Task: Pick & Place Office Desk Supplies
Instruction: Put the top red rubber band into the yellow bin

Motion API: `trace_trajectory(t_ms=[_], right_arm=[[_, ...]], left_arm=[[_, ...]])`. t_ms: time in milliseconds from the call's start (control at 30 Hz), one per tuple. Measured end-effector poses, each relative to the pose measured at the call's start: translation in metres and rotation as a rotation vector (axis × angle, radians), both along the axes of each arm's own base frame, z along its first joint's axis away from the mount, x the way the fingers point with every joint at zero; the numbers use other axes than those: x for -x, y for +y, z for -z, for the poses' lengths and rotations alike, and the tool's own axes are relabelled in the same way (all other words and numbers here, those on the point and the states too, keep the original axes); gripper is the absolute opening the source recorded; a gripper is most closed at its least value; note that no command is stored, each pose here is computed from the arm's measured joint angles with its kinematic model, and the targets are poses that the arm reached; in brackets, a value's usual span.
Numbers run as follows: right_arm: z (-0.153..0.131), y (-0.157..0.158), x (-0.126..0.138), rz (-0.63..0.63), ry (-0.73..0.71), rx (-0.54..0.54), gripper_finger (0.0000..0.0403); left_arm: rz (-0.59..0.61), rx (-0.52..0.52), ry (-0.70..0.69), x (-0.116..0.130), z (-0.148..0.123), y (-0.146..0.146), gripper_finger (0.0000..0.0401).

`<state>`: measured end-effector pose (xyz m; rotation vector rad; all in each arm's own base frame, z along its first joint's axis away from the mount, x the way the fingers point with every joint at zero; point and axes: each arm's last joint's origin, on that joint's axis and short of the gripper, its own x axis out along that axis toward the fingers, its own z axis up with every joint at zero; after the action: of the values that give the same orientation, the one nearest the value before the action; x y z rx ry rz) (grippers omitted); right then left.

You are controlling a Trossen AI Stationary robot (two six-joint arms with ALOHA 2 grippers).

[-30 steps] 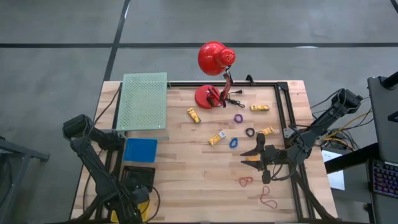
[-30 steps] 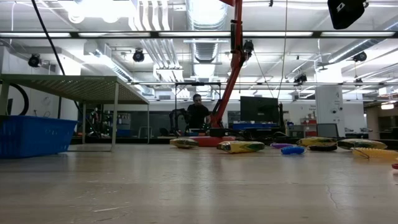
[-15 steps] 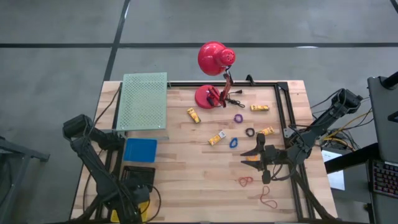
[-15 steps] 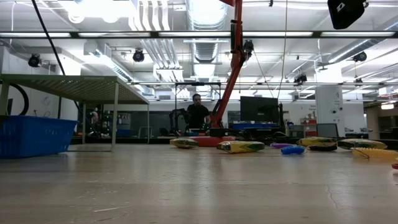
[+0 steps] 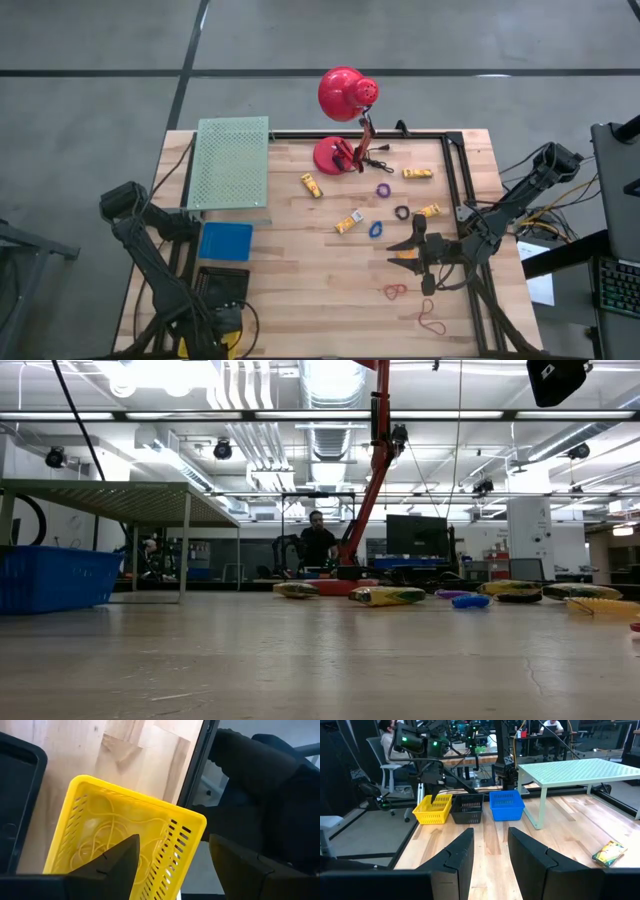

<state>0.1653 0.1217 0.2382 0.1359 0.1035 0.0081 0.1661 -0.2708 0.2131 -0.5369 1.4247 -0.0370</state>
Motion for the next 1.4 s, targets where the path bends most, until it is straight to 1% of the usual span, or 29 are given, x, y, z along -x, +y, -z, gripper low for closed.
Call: trace_trajectory(t_ms=[233, 400, 567, 633, 700, 833, 867, 933, 1033, 1167, 1300, 1400], right_arm=[[0.0, 0.0, 0.0, 0.0, 0.0, 0.0, 0.0116], [0.0, 0.0, 0.0, 0.0, 0.0, 0.0, 0.0116], [0.0, 0.0, 0.0, 0.0, 0.0, 0.0, 0.0116], [0.0, 0.0, 0.0, 0.0, 0.0, 0.0, 0.0116], [0.0, 0.0, 0.0, 0.001, 0.0, 0.0, 0.0116], [0.0, 0.0, 0.0, 0.0, 0.0, 0.0, 0.0116], [0.0, 0.0, 0.0, 0.0, 0.0, 0.0, 0.0116], [0.0, 0.0, 0.0, 0.0, 0.0, 0.0, 0.0116], [0.0, 0.0, 0.0, 0.001, 0.0, 0.0, 0.0116], [0.0, 0.0, 0.0, 0.001, 0.0, 0.0, 0.0116], [0.0, 0.0, 0.0, 0.001, 0.0, 0.0, 0.0116], [0.0, 0.0, 0.0, 0.001, 0.0, 0.0, 0.0116]], left_arm=[[0.04, -0.051, 0.009, 0.001, 0.002, 0.005, 0.0243], [0.044, -0.071, -0.032, -0.004, 0.001, 0.008, 0.0243], [0.011, -0.061, -0.104, -0.008, -0.012, 0.016, 0.0244], [0.007, -0.08, -0.173, -0.01, -0.02, 0.022, 0.0244], [0.036, -0.127, -0.285, -0.012, -0.031, 0.03, 0.0244], [0.139, -0.302, -0.59, -0.017, -0.055, 0.043, 0.0243], [0.157, -0.336, -0.664, -0.019, -0.063, 0.046, 0.0243], [0.212, -0.368, -0.778, -0.024, -0.077, 0.051, 0.0242], [0.328, -0.366, -0.884, -0.034, -0.095, 0.065, 0.024], [0.414, -0.297, -0.987, -0.055, -0.113, 0.091, 0.0239], [0.453, -0.248, -1.044, -0.077, -0.122, 0.123, 0.0239], [0.403, -0.301, -1.055, -0.086, -0.127, 0.15, 0.0238]])
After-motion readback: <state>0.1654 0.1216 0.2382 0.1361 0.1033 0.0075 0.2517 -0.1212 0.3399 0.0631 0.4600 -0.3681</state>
